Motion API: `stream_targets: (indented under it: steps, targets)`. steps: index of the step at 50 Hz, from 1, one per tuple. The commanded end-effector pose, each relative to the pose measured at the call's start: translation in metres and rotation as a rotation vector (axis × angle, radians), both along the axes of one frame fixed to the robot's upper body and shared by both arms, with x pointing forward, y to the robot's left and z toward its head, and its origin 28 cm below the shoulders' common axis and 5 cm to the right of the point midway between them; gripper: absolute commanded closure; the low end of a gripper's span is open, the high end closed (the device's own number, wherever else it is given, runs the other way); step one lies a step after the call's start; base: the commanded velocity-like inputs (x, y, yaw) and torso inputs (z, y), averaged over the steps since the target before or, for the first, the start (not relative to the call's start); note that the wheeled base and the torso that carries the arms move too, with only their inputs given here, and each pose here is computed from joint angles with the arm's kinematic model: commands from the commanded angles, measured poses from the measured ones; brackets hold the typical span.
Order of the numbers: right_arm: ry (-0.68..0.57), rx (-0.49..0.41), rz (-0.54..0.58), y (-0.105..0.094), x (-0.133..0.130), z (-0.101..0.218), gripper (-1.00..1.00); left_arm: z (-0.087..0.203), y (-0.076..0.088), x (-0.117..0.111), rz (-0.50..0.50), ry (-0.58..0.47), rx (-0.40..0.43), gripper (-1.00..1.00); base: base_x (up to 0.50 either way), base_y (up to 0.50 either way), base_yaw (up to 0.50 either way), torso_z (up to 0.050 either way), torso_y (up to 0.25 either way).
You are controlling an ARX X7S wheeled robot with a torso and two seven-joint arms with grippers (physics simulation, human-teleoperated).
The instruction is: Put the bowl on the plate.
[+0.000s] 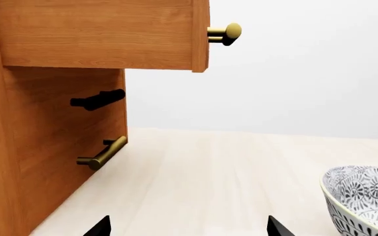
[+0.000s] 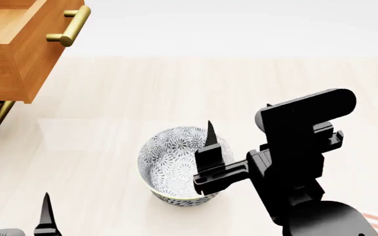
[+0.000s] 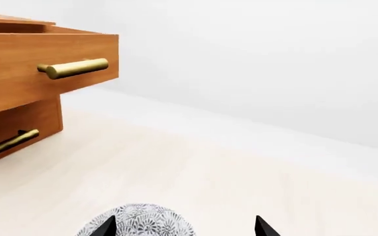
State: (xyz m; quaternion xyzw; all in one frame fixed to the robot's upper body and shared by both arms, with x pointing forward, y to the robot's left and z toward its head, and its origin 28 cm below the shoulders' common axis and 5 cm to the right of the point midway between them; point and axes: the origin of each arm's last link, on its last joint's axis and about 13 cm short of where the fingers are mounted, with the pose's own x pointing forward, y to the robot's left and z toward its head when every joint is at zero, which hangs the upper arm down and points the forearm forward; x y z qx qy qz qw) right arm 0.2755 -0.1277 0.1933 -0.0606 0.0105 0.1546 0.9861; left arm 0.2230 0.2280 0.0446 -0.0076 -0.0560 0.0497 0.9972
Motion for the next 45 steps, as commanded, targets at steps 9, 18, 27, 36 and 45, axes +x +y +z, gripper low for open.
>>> stream_targets:
  steps: [9,18,27,36,45]
  targets:
    - [0.102,-0.081,0.190,0.004,0.029,0.043,-1.00,0.004,0.002,0.001,0.013,-0.010,-0.001,-1.00,0.00,0.00,0.00,0.000,0.000]
    - [0.219,-0.164,0.260,0.005,0.038,0.054,-1.00,0.006,0.002,0.000,0.016,-0.016,-0.001,-1.00,0.00,0.00,0.00,0.000,0.000]
    - [0.286,-0.226,0.338,0.014,0.054,0.072,-1.00,0.007,0.003,-0.001,0.022,-0.021,0.000,-1.00,0.00,0.00,0.00,0.000,0.000]
    - [0.336,-0.272,0.409,0.025,0.062,0.081,-1.00,0.007,0.003,0.000,0.021,-0.020,0.000,-1.00,0.00,0.00,0.00,0.000,0.000]
    - [0.395,-0.297,0.481,0.033,0.072,0.084,-1.00,0.008,0.003,-0.002,0.020,-0.022,0.001,-1.00,0.00,0.00,0.00,0.000,0.000]
